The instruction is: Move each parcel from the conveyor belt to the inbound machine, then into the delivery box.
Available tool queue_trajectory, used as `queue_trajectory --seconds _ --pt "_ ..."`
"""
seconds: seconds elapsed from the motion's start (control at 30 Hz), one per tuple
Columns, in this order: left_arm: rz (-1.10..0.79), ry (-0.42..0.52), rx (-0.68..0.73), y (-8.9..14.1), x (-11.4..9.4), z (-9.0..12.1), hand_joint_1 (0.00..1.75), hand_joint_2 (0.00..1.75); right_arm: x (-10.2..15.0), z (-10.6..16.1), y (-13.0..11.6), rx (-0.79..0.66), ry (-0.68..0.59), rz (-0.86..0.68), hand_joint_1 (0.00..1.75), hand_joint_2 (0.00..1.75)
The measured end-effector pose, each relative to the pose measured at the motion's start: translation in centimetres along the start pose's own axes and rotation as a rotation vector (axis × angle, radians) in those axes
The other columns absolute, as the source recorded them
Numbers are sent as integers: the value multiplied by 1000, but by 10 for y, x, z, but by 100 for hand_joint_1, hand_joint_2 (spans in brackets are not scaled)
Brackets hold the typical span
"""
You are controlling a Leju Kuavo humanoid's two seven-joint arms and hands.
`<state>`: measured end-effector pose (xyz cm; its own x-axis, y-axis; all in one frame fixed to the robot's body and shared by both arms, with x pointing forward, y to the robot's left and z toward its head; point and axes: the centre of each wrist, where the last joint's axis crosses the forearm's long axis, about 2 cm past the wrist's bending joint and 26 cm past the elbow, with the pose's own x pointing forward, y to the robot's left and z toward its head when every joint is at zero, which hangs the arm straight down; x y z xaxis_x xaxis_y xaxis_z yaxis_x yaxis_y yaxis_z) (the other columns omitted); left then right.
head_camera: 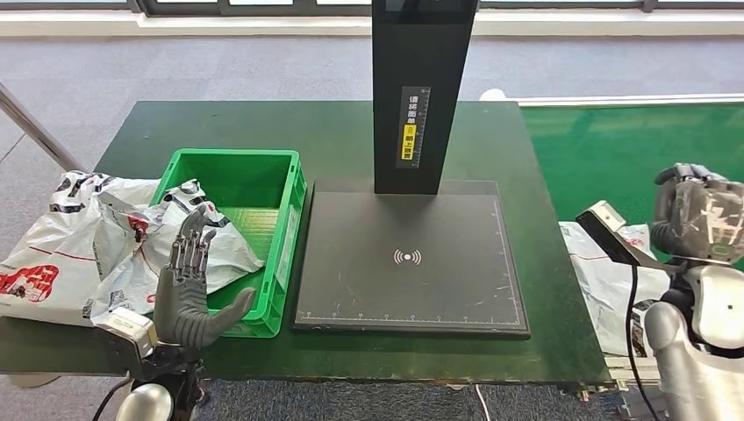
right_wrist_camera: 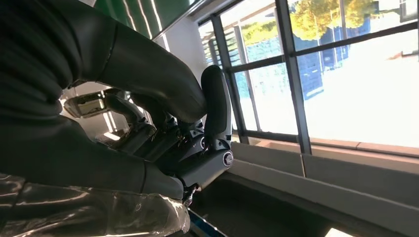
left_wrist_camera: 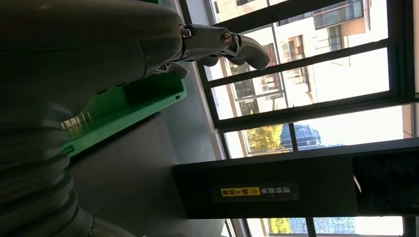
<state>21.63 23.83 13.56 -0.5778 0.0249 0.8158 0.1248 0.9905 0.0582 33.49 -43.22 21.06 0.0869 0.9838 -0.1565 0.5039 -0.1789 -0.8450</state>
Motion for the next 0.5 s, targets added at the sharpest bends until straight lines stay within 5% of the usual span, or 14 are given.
queue_trajectory --seconds 0.17,0.3,0.5 --pt "7 -3 7 -2 1 -2 0 175 4 -4 -12 -43 -16 -2 175 175" --pt "9 -3 11 -3 1 -2 0 175 5 -4 -15 -47 -21 -11 1 175" --pt "10 -10 10 -1 1 -5 0 175 6 0 -2 125 -27 -139 0 175"
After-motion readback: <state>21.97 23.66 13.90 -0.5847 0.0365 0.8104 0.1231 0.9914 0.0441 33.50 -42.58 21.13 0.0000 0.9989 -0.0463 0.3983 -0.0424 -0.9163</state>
